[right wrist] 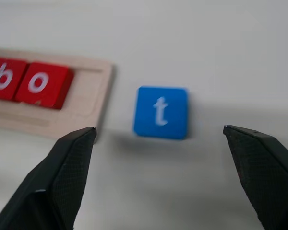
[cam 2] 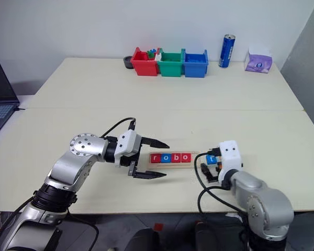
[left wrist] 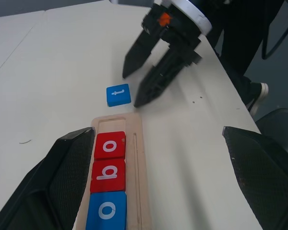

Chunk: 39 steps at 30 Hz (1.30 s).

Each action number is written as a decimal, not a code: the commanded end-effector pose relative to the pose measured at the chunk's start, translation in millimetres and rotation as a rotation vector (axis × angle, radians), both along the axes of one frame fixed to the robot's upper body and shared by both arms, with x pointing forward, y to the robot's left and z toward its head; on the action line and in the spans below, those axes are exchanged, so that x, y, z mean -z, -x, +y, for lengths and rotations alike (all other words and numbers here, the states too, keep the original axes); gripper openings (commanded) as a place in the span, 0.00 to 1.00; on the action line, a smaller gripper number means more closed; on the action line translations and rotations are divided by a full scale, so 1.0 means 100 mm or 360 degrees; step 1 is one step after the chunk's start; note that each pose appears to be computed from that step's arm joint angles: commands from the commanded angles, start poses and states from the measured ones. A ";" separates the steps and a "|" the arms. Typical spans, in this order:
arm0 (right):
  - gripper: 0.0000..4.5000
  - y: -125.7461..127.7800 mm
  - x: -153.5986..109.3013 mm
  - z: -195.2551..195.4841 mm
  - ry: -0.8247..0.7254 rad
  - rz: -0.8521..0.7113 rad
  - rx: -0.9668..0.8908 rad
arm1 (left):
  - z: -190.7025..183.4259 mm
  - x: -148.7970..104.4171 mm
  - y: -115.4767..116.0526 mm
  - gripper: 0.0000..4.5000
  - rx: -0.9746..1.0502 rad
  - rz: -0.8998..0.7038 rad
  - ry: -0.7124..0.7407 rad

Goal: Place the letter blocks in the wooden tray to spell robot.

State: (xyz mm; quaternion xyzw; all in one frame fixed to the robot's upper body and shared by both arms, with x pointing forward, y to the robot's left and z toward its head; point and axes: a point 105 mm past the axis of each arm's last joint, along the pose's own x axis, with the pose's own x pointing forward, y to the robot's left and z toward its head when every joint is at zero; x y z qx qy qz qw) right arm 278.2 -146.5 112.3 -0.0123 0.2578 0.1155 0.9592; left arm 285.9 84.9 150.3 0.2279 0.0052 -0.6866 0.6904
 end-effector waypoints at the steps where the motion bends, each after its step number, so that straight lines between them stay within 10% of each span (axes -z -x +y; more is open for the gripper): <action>1: 0.99 -0.08 -0.52 0.04 0.0042 -0.0402 -0.0180 | -0.01 -0.09 -0.02 1.00 0.0021 -0.0055 0.0036; 7: 0.99 -0.10 -0.72 0.15 0.0073 -0.0685 -0.0859 | -0.03 -0.10 -0.04 1.00 0.0031 -0.0058 0.0051; 16: 0.99 -0.11 0.09 -0.14 0.0229 -0.0443 -0.1607 | -0.06 -0.10 -0.05 1.00 0.0053 -0.0064 0.0035; 36: 0.99 -0.43 0.28 -0.16 0.0224 -0.0312 -0.1728 | -0.06 -0.12 -0.07 1.00 0.0050 -0.0096 0.0029; 39: 0.86 -0.46 0.27 -0.21 0.0219 -0.0301 -0.1698 | -0.07 -0.13 -0.07 1.00 0.0062 -0.0097 0.0036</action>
